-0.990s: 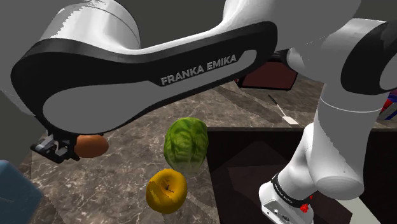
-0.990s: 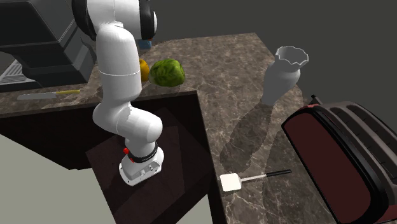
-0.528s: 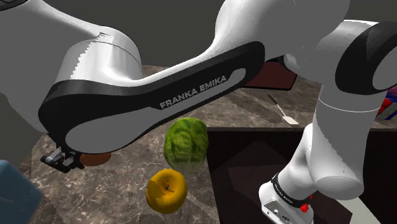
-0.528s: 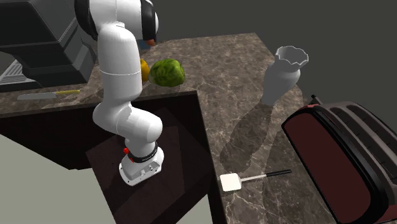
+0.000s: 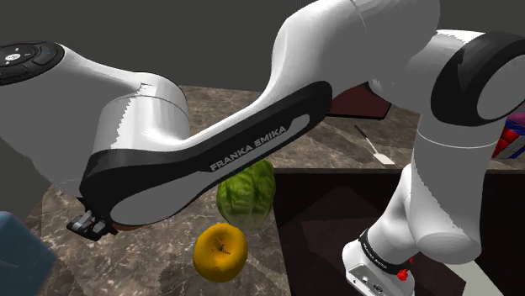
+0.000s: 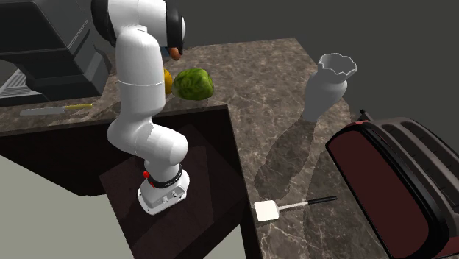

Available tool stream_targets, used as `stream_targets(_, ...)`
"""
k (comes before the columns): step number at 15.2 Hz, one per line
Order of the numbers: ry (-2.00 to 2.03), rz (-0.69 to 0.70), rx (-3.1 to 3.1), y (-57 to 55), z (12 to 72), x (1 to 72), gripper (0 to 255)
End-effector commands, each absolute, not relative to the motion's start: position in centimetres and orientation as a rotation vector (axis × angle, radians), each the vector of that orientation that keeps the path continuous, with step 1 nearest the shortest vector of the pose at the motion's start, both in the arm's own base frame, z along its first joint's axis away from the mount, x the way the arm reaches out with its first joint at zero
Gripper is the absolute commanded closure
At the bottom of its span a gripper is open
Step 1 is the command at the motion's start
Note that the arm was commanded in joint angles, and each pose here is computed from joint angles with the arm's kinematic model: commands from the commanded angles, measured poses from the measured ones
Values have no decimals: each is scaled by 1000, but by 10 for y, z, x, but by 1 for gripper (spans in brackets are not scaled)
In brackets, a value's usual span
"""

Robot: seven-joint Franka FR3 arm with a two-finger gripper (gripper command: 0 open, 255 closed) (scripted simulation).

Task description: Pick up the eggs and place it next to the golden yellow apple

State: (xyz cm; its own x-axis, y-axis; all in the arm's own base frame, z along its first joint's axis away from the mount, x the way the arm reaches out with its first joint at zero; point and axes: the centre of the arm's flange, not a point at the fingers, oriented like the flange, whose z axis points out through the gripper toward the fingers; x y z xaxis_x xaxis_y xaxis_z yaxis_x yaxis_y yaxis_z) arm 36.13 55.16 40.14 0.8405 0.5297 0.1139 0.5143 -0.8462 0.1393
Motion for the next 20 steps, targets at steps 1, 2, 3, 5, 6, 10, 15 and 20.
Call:
stream_targets(1,829,226,2915,551,391,361,255)
stream_targets(2,829,226,2915,551,386,361,255)
stream_targets(3,829,226,2915,551,381,361,255)
stream_targets(5,829,226,2915,551,370,361,255)
stream_targets(6,829,226,2915,551,365,361,255)
stream_targets(10,829,226,2915,551,344,361,255)
stream_targets(15,829,226,2915,551,338,361,255)
stream_targets(20,829,226,2915,551,338,361,0)
